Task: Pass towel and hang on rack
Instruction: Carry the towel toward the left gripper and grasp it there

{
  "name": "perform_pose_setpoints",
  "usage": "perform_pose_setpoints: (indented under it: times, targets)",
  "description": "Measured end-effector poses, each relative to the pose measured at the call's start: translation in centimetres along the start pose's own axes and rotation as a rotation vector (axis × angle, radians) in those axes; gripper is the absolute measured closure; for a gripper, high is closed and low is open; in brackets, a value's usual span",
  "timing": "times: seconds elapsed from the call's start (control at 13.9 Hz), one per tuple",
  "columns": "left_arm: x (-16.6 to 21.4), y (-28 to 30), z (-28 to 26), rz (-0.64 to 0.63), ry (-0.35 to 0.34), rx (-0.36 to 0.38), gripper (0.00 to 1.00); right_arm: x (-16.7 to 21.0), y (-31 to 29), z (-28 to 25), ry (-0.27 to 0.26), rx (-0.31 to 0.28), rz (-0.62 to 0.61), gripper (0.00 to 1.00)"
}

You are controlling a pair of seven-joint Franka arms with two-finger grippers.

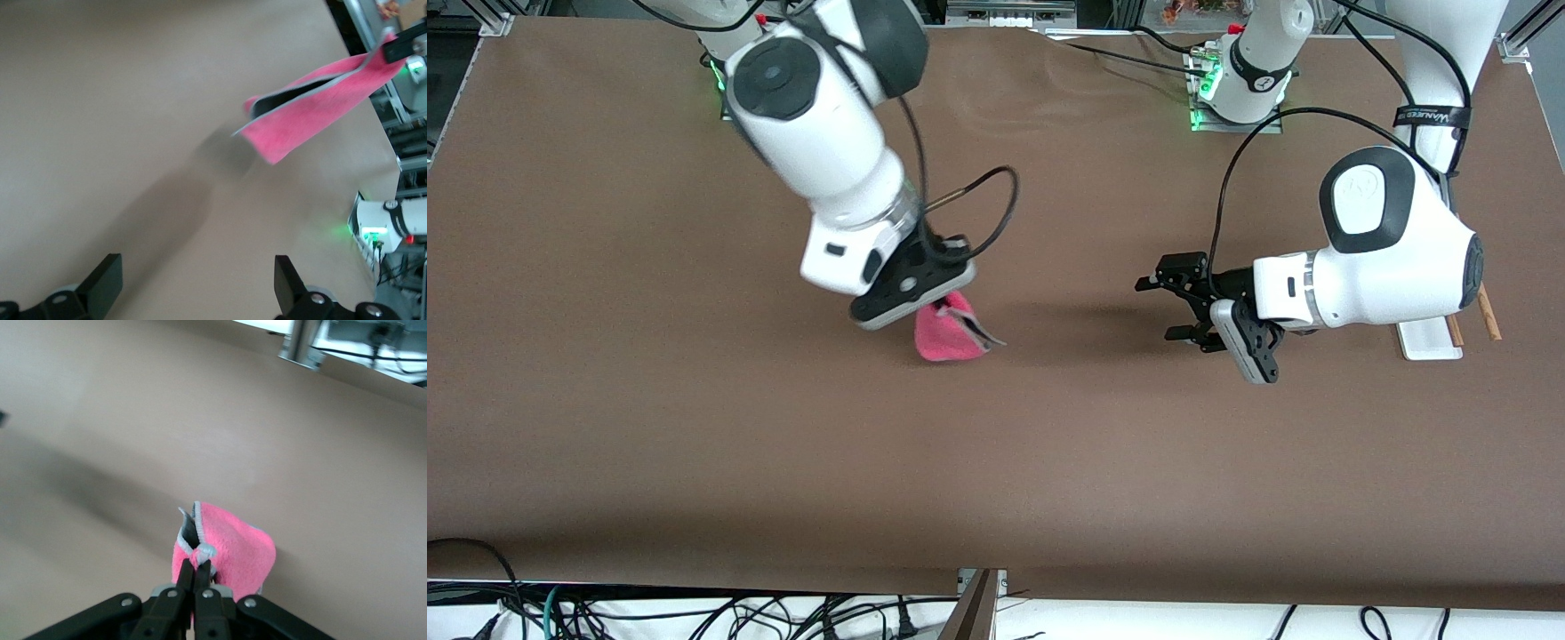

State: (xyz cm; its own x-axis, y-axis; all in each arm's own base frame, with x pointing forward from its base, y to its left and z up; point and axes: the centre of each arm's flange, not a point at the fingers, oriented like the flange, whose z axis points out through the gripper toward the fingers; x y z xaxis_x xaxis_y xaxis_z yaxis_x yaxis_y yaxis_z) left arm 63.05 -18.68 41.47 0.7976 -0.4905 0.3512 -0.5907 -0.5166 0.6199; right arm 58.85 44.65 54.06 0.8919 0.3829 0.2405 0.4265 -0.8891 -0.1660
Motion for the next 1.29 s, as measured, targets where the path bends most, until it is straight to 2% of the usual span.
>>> perform_pose_setpoints:
  times: [0.29,0.72,1.08,1.15,1.29]
  targets:
    - [-0.1,0.0,1.7,0.182,0.051,-0.053,0.00,-1.1,-5.9,0.4,0.035,0.031,0.000,0.97]
    - [-2.8,-1.5,6.6,0.305,0.102,-0.099,0.00,-2.1,-10.0,1.0,0.053,0.056,0.004,0.97]
    - [-4.2,0.1,11.8,0.411,0.146,-0.060,0.04,-2.5,-11.2,2.0,0.051,0.060,-0.005,0.97]
    - [-4.9,0.1,12.7,0.428,0.143,-0.066,0.07,-2.4,-11.1,2.0,0.053,0.060,-0.005,0.97]
    - [-6.3,-0.4,13.6,0.450,0.128,-0.072,0.08,-2.4,-11.1,2.0,0.054,0.059,-0.004,0.97]
